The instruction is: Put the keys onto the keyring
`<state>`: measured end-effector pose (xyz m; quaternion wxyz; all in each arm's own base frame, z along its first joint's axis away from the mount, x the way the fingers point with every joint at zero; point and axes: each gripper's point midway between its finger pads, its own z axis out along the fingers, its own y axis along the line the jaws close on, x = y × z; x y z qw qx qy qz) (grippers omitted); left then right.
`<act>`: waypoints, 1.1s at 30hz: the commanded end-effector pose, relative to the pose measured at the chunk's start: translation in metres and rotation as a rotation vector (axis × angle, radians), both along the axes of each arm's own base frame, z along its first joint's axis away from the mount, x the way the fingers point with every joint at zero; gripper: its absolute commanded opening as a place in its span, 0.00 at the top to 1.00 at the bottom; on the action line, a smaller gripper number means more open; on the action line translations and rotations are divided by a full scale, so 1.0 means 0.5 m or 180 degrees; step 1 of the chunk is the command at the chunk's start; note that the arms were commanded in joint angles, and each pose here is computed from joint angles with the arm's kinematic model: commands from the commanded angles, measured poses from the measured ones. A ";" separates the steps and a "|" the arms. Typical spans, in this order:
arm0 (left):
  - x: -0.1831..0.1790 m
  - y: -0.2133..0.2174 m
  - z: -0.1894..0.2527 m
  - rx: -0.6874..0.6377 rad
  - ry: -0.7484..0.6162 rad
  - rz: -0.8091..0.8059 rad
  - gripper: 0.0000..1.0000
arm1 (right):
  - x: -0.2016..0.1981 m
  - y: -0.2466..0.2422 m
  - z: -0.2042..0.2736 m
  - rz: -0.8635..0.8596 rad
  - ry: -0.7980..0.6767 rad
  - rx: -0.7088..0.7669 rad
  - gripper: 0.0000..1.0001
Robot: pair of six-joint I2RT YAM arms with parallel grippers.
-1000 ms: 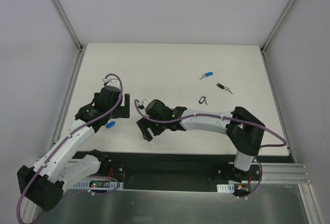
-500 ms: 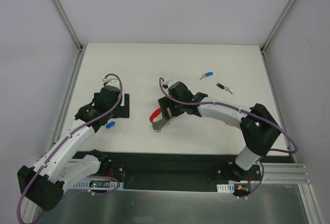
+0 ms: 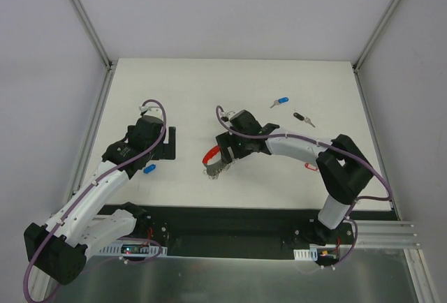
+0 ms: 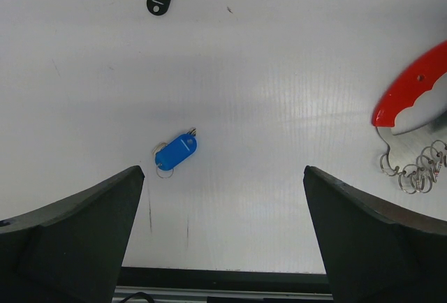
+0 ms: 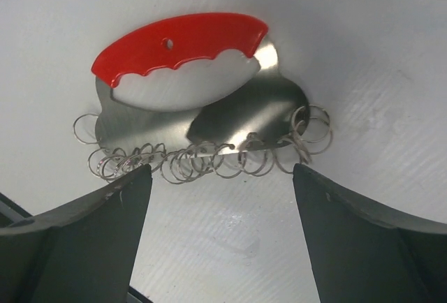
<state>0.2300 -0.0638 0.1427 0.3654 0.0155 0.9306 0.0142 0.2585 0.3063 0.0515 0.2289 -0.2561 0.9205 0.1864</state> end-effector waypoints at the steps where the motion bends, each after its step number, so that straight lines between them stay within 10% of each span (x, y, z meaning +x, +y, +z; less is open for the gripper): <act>1: -0.001 0.003 -0.002 0.0019 0.0029 -0.0025 0.01 | -0.040 0.045 0.008 0.0286 0.0038 0.0080 0.14; 33: -0.002 0.015 0.045 -0.0099 -0.0331 0.0057 0.01 | -0.167 0.248 -0.004 0.0998 0.0097 0.0167 0.14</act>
